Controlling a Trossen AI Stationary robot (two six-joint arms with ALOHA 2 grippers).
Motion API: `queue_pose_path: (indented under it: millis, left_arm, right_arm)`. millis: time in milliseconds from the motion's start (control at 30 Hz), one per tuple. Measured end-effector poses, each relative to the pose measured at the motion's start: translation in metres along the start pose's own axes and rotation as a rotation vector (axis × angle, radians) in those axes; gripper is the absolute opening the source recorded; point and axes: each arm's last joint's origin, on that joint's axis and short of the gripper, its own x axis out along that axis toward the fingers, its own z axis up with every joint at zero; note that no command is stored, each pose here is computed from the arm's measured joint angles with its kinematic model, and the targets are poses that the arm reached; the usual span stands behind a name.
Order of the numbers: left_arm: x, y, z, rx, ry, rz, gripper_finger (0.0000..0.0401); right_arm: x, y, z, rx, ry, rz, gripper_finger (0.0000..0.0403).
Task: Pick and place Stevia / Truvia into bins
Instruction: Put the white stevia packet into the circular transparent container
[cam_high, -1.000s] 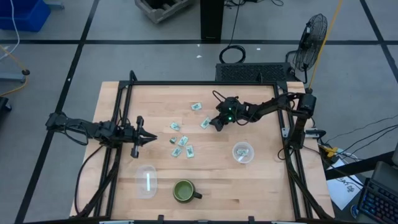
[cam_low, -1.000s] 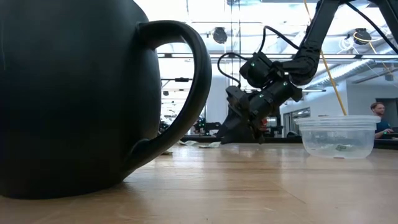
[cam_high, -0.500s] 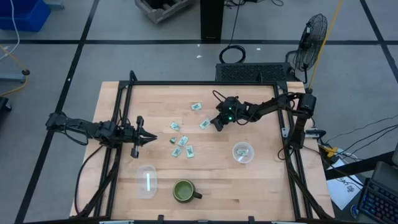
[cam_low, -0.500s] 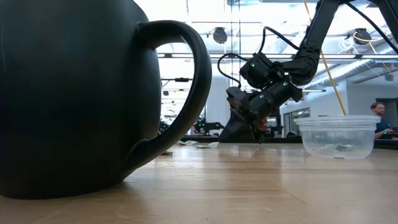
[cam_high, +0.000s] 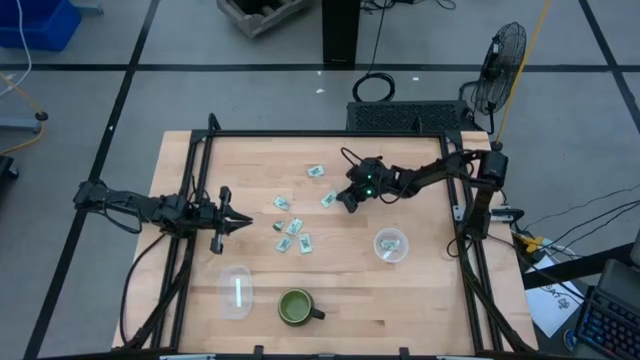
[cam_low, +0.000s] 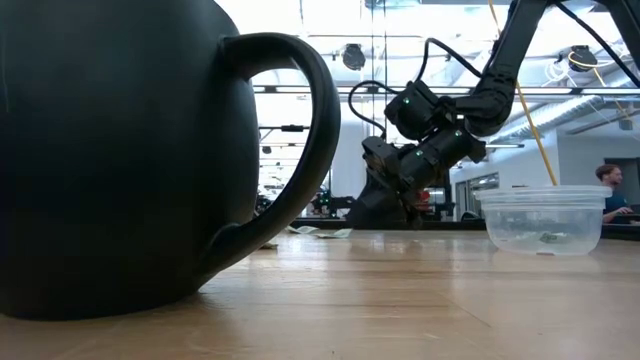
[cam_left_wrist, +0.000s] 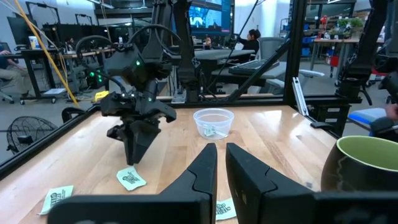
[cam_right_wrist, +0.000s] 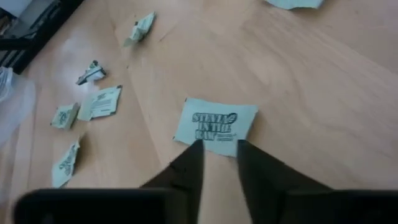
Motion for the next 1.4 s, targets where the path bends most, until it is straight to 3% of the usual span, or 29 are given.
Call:
queue_pose_path:
  millis: [233, 433, 867, 1400]
  left_arm:
    - [0.0, 0.0, 0.0, 0.0, 0.0, 0.0, 0.0042]
    - [0.0, 0.0, 0.0, 0.0, 0.0, 0.0, 0.0042]
    - [0.0, 0.0, 0.0, 0.0, -0.001, 0.0, 0.0042]
    - [0.0, 0.0, 0.0, 0.0, -0.001, 0.0, 0.0042]
  right_arm:
    - [0.001, 0.003, -0.001, -0.016, -0.035, -0.055, 0.0206]
    - [0.002, 0.007, -0.001, 0.006, -0.038, -0.028, 0.0237]
    - [0.043, -0.002, -0.011, 0.062, 0.012, 0.002, 0.0204]
    - [0.046, 0.015, -0.037, -0.007, 0.198, -0.007, 0.0116]
